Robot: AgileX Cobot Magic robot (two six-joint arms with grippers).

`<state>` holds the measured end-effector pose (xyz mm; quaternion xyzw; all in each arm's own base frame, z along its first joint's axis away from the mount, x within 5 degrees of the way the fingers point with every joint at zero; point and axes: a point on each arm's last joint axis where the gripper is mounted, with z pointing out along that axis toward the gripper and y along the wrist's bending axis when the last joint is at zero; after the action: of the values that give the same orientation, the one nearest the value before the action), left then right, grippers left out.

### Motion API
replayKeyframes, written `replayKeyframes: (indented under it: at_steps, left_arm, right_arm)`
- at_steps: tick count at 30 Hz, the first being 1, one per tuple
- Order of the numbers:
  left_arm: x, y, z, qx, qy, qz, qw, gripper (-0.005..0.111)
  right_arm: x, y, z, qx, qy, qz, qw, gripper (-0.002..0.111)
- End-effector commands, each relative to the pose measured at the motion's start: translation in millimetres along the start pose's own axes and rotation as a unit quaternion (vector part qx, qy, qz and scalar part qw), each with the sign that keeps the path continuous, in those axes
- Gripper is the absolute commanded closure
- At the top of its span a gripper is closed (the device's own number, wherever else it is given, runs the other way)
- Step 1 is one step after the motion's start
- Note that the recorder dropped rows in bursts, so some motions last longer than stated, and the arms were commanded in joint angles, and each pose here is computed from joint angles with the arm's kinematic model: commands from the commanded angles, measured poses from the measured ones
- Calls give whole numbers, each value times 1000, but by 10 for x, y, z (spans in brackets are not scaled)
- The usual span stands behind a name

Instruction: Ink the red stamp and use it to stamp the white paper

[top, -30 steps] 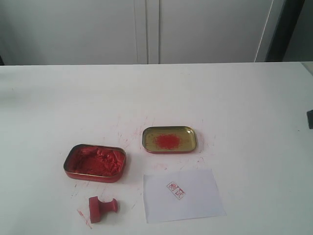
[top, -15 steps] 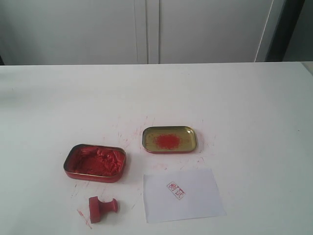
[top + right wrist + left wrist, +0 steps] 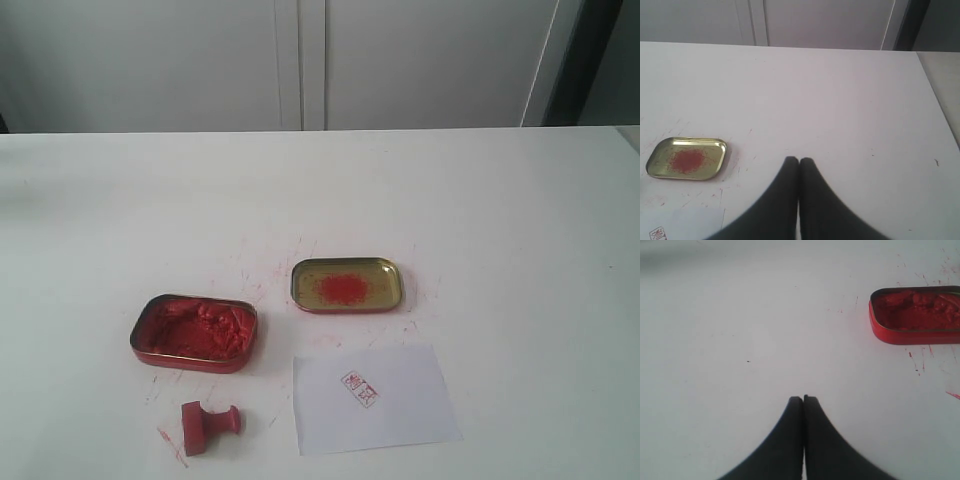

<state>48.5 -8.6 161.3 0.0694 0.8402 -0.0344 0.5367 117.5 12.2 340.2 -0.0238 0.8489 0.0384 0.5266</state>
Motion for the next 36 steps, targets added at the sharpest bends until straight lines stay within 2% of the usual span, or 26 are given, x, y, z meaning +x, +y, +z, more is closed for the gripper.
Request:
replayKeyframes:
  at_steps: [1, 18, 36]
  left_arm:
    - [9, -1, 3, 0, -1, -2, 1000, 107]
    - [9, -1, 3, 0, -1, -2, 1000, 107]
    - [9, -1, 3, 0, -1, -2, 1000, 107]
  right_arm:
    - [-9, -18, -9, 8, -10, -7, 1000, 108]
    - [34, -20, -29, 7, -12, -7, 1000, 108]
    - [594, -43, -408, 4, -98, -7, 995, 108]
